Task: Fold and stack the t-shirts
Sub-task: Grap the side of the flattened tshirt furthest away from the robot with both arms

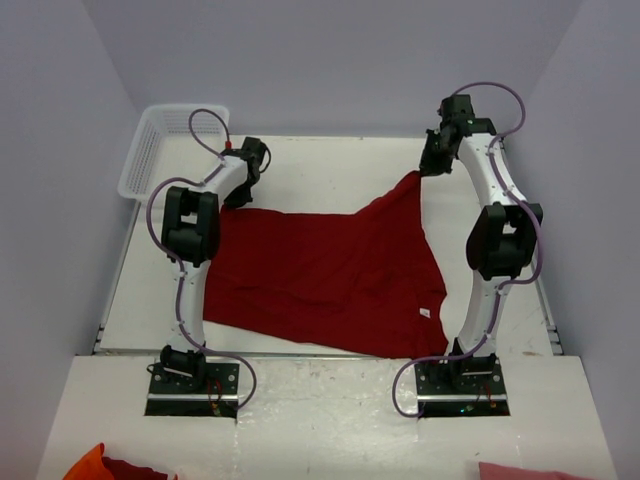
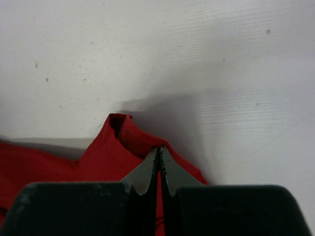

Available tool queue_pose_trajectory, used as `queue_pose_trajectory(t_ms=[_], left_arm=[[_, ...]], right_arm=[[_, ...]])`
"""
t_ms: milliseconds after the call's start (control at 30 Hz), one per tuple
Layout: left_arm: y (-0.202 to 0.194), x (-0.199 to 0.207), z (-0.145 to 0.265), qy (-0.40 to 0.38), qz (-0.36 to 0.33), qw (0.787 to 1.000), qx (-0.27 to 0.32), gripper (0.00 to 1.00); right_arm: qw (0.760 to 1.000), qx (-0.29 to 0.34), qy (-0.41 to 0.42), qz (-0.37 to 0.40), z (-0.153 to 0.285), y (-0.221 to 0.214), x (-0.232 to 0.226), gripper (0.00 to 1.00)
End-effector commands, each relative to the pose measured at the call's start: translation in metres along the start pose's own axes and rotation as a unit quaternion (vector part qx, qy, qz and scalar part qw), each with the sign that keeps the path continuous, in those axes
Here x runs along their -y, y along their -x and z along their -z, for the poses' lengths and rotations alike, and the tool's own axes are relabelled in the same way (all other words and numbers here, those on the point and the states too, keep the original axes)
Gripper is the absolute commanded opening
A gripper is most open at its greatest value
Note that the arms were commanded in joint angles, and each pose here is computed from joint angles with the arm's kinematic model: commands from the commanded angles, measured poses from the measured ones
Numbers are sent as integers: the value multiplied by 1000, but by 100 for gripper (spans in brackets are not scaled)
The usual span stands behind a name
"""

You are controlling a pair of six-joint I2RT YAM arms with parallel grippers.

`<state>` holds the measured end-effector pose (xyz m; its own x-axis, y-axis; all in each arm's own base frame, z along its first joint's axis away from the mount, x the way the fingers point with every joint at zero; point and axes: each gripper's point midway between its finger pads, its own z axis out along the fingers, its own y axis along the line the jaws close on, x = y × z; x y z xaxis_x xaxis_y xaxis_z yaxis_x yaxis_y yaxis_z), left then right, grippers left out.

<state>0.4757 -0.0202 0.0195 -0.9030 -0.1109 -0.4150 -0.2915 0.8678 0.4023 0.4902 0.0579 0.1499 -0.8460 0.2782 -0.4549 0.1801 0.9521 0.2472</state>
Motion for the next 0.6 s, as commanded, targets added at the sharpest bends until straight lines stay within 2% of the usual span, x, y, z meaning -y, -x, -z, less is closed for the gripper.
queue_pose_trajectory(t_ms=[0, 367, 567], left_arm=[[14, -3, 9, -5, 31, 999, 21, 0], [40, 10, 28, -30, 60, 996, 61, 0], [65, 25, 44, -55, 87, 988, 116, 0]], right_arm=[[999, 42, -11, -4, 7, 31, 14, 0], [998, 67, 3, 12, -4, 65, 11, 0], [997, 79, -4, 12, -9, 80, 30, 0]])
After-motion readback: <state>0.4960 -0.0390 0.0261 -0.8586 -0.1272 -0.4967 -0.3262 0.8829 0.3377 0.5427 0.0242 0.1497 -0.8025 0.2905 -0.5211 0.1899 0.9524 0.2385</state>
